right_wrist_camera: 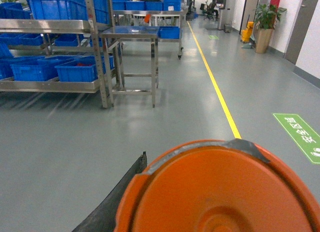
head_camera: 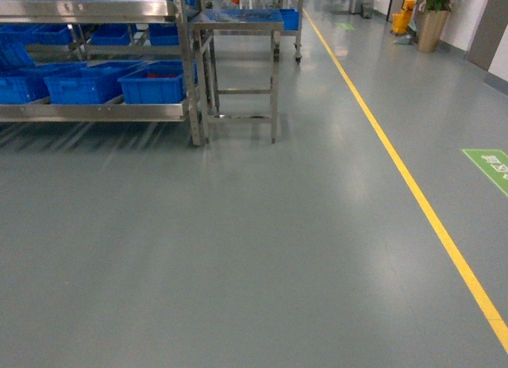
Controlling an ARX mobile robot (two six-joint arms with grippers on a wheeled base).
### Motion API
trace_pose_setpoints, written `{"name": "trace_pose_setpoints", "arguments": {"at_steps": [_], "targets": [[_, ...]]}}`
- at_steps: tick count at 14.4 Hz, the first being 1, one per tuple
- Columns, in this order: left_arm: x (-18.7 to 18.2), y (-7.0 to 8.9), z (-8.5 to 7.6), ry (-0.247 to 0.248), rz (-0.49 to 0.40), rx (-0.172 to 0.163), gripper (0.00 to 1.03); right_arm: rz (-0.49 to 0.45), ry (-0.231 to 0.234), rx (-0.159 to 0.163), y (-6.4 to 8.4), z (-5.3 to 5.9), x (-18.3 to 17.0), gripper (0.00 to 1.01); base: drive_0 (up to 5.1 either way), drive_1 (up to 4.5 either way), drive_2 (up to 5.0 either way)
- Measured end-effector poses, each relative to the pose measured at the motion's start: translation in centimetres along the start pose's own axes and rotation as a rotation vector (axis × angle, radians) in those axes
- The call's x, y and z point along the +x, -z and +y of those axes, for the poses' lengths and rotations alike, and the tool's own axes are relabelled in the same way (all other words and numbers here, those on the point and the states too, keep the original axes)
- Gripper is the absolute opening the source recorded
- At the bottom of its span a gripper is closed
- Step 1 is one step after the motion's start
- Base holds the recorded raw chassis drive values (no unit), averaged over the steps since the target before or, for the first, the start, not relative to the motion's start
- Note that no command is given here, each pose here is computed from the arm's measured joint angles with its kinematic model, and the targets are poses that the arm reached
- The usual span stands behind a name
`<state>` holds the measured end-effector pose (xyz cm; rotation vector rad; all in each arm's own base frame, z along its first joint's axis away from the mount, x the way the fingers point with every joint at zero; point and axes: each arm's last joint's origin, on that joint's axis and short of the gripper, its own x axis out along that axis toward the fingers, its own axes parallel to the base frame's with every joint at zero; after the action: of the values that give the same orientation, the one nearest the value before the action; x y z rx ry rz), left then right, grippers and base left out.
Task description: Sort blue parts and orange caps into right shelf containers
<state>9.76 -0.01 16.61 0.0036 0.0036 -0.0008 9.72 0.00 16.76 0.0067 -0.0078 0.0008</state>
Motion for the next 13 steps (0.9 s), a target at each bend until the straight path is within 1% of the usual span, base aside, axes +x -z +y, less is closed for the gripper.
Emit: {"name": "trace_pose_setpoints", "arguments": {"at_steps": [1,2,13], "targets": [[0.0,0.03,0.0,0.002,0.003,0.0,0.42,0.01,0.0,0.0,0.1,0.0,0.0,0.44,0.0,4.24,-4.3],[0.0,-0.03,0.0,0.0,-0.003,0.0,0.42,-0.001,0.0,0.0,-0.01,0.0,0.0,0.44,-0.1,4.16,-4.4],[0.0,0.01,0.0,0.001,0.001,0.0,0.42,0.006,0.0,0.0,0.06,0.0,0.0,0.44,0.0,4.29,-4.3]]}}
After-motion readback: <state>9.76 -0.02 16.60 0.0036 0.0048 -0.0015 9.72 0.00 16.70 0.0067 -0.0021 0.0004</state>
